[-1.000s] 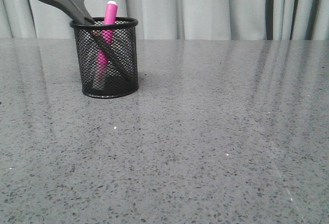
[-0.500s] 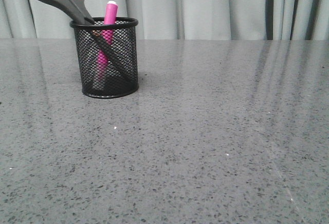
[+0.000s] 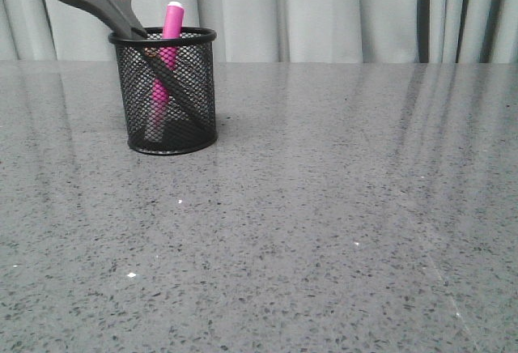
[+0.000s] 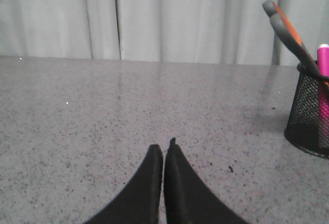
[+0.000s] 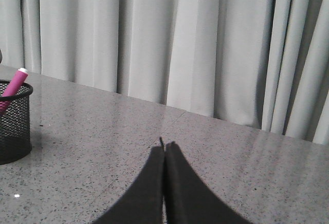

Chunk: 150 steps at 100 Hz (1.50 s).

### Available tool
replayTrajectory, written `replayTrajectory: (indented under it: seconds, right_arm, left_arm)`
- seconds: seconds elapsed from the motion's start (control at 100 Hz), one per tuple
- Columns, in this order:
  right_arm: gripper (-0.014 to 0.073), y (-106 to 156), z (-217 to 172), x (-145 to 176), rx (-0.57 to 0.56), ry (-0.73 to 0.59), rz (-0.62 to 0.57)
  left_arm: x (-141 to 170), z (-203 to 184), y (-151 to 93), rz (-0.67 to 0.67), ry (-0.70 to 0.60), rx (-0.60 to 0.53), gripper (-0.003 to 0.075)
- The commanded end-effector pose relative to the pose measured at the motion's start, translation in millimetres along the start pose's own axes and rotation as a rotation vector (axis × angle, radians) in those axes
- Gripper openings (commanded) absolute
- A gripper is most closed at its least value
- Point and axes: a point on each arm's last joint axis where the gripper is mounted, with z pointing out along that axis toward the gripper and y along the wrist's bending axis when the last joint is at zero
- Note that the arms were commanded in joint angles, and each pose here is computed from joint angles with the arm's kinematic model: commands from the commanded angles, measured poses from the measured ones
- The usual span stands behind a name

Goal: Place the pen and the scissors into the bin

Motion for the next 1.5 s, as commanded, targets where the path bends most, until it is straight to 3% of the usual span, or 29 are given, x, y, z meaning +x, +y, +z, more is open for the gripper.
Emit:
replayTrajectory:
  seconds: [0.0, 0.11, 0.14, 1.37, 1.49]
  right_arm:
    - [-0.0068, -1, 1, -14, -0.004, -0.084, 0.000]
    - [-0.0068, -1, 1, -14, -0.004, -0.084, 0.000]
    - [-0.0068, -1, 1, -14, -0.004, -0.084, 0.000]
    - [-0.0068, -1, 1, -13, -0.004, -0.082, 0.000]
    - [-0.0068, -6, 1, -9, 0.056, -0.042, 0.135]
  left_arm:
    - [-5, -2, -1, -0.004, -0.092, 0.027, -0.0022]
    - [6, 0, -2, -0.017, -0.107, 0.053, -0.0021]
    - [10, 1, -2, -0.019, -0.055, 0.061, -0.0022]
    - [10, 0, -3, -0.033, -0.052, 0.074, -0.0021]
    - [10, 0, -3, -0.033, -0.052, 0.074, -0.0022]
